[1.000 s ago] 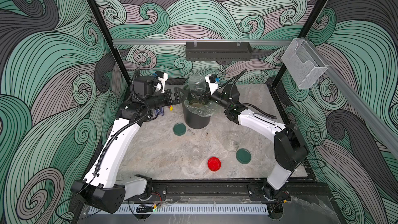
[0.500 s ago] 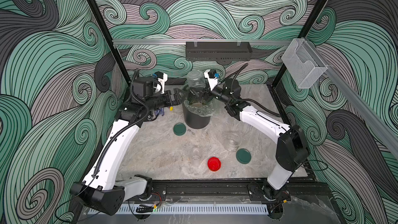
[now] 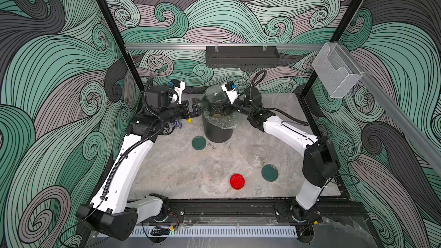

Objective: Empty expired oatmeal from jars
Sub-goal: Pour the expired oatmeal into the trash bin.

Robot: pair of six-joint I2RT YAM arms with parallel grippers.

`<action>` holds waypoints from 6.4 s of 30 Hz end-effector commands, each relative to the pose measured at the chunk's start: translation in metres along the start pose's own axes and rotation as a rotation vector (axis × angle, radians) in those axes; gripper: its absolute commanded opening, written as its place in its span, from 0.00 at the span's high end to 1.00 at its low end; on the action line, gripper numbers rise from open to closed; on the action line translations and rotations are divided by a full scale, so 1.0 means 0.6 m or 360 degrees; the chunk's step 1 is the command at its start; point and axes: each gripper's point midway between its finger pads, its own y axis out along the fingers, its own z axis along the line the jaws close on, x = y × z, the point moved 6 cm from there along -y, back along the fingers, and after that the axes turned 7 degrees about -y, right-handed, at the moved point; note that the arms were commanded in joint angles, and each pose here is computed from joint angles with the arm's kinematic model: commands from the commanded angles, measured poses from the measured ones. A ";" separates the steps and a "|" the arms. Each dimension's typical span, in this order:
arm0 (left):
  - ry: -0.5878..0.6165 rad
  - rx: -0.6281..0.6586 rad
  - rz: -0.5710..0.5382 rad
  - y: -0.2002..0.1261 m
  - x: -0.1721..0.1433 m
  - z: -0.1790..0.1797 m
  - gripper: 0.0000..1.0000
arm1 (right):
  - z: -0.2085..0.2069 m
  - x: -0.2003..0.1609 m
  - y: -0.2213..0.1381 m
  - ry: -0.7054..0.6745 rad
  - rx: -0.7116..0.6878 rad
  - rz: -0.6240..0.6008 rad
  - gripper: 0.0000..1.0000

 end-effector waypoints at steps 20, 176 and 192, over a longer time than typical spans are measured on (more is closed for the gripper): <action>-0.0014 -0.0013 -0.0005 0.002 0.001 0.003 0.01 | -0.009 0.084 -0.031 -0.0285 -0.0134 -0.0099 0.74; 0.0303 -0.0399 -0.0392 0.074 0.076 -0.089 0.01 | 0.083 0.182 -0.103 -0.0356 0.0335 -0.0366 0.72; 0.0246 -0.0170 -0.0300 0.092 0.057 -0.052 0.01 | 0.088 0.187 -0.106 -0.0373 0.0303 -0.0382 0.72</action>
